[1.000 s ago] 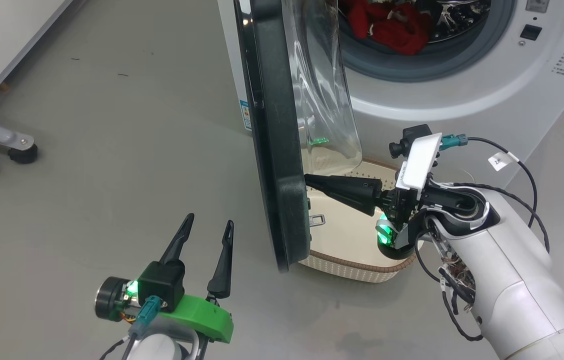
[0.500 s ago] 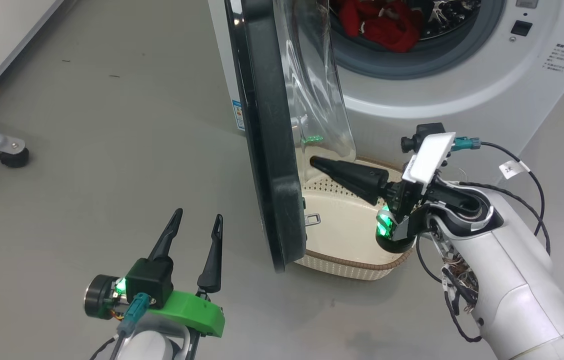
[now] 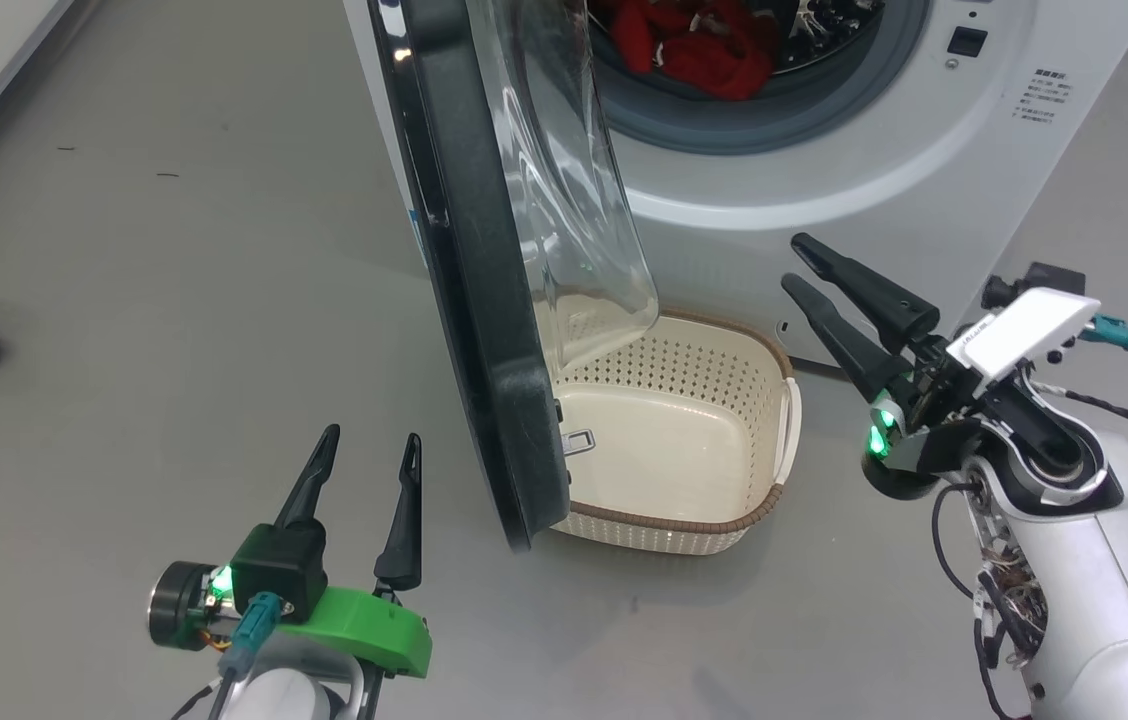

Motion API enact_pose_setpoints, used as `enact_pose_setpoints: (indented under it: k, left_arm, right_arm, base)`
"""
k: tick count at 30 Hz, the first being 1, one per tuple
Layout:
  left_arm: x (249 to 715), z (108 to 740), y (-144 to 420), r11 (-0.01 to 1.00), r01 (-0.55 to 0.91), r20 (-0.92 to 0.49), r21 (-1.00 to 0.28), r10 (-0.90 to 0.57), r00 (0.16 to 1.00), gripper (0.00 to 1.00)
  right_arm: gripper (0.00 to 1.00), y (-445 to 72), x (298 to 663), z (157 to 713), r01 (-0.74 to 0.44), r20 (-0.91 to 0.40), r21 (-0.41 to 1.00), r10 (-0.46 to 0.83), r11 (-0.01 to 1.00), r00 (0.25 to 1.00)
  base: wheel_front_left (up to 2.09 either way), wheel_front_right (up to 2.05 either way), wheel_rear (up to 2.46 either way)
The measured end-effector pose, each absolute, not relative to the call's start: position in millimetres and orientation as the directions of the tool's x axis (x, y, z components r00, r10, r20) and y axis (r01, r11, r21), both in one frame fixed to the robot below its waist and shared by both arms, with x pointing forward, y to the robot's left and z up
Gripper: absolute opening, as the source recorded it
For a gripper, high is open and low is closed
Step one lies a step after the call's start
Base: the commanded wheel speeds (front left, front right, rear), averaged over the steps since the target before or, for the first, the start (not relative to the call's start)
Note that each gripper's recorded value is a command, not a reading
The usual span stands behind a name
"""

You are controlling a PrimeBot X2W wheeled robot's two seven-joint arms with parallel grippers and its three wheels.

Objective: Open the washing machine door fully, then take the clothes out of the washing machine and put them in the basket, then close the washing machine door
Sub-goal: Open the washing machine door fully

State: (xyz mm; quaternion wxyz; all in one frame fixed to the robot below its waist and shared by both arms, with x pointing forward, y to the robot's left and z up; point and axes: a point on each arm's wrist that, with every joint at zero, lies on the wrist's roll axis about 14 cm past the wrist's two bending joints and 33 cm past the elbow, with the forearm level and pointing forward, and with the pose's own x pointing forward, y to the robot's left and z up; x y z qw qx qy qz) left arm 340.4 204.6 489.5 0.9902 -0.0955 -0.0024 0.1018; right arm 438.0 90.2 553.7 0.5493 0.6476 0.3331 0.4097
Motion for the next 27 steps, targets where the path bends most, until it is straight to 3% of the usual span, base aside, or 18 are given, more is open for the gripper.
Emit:
enact_pose_setpoints:
  k: [8,15,20,24,27]
  left_arm:
    - [341,489,201,0.964,-0.188,-0.013,-0.189,0.189,0.982,1.0]
    - [338,484,201,0.962,-0.193,-0.027,-0.194,0.191,0.981,1.0]
    - [338,485,204,0.96,-0.201,-0.025,-0.194,0.2,0.98,1.0]
    - [339,485,204,0.96,-0.2,-0.025,-0.195,0.199,0.98,1.0]
    - [339,484,204,0.96,-0.201,-0.026,-0.195,0.2,0.979,1.0]
  right_arm:
    - [1.0,33,449,523,-0.089,0.044,0.996,0.753,0.02,0.657]
    - [1.0,-22,450,495,-0.173,-0.065,0.925,0.59,0.338,0.805]
    - [1.0,-59,447,485,-0.23,-0.069,0.8,0.465,0.554,0.883]
    - [1.0,-89,451,493,-0.33,-0.001,0.579,0.406,0.745,0.914]
    - [1.0,-101,450,503,-0.379,0.072,0.436,0.389,0.816,0.919]
  base:
    - [0.0,0.0,0.0]
    - [0.0,0.0,0.0]
    - [0.0,0.0,0.0]
    - [0.0,0.0,0.0]
    - [0.0,0.0,0.0]
